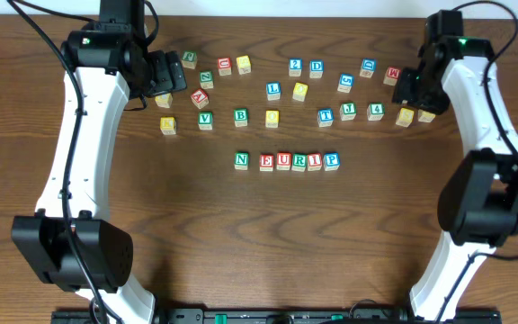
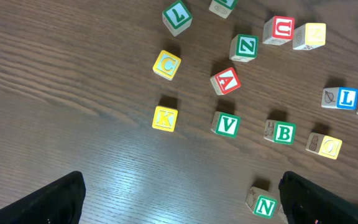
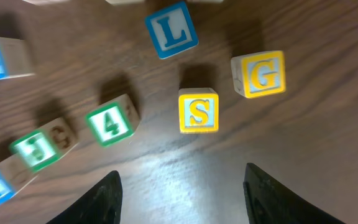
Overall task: Spell out NEURIPS
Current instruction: 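Position the right gripper above the yellow S block, then lower the right gripper around the yellow S block and close it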
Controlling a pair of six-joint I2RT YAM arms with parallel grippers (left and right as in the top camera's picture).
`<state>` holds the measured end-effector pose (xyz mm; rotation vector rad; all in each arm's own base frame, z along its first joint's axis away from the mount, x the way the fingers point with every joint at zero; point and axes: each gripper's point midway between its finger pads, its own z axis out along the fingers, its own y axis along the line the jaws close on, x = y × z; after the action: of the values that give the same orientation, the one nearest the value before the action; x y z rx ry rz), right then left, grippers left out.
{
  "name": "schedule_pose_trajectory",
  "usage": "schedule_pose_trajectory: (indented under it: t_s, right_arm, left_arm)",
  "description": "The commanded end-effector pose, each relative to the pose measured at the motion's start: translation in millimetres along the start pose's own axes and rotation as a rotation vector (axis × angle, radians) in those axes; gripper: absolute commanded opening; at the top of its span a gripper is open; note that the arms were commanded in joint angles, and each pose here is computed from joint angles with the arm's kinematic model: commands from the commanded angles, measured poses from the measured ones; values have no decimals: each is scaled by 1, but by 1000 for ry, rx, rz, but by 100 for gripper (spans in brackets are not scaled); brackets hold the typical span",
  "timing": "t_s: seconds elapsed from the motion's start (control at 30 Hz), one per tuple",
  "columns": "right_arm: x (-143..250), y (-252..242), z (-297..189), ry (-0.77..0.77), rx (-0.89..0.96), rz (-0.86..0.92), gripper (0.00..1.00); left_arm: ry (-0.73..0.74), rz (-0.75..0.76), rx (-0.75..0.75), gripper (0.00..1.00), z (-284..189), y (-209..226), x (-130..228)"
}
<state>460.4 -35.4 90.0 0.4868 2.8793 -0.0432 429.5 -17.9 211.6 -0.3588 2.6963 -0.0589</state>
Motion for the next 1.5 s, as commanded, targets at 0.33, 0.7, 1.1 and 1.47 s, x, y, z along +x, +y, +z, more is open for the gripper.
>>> schedule_pose_trajectory:
  t_s: [0.33,0.7,1.1,1.47]
  right_arm:
    - [-4,-20,62,57,39,-19,53]
    - [-4,-9,74,67,-14,-34,37]
    - [12,-8,72,133,-31,-32,31]
    - [59,8,61,314,-72,-142,18]
  left_arm:
    - [-11,0,-10,98,0,3,-4]
    - [-11,-6,-10,98,0,3,-4]
    - [-8,-6,-11,98,0,3,-3]
    - [-8,-6,-12,98,0,3,-4]
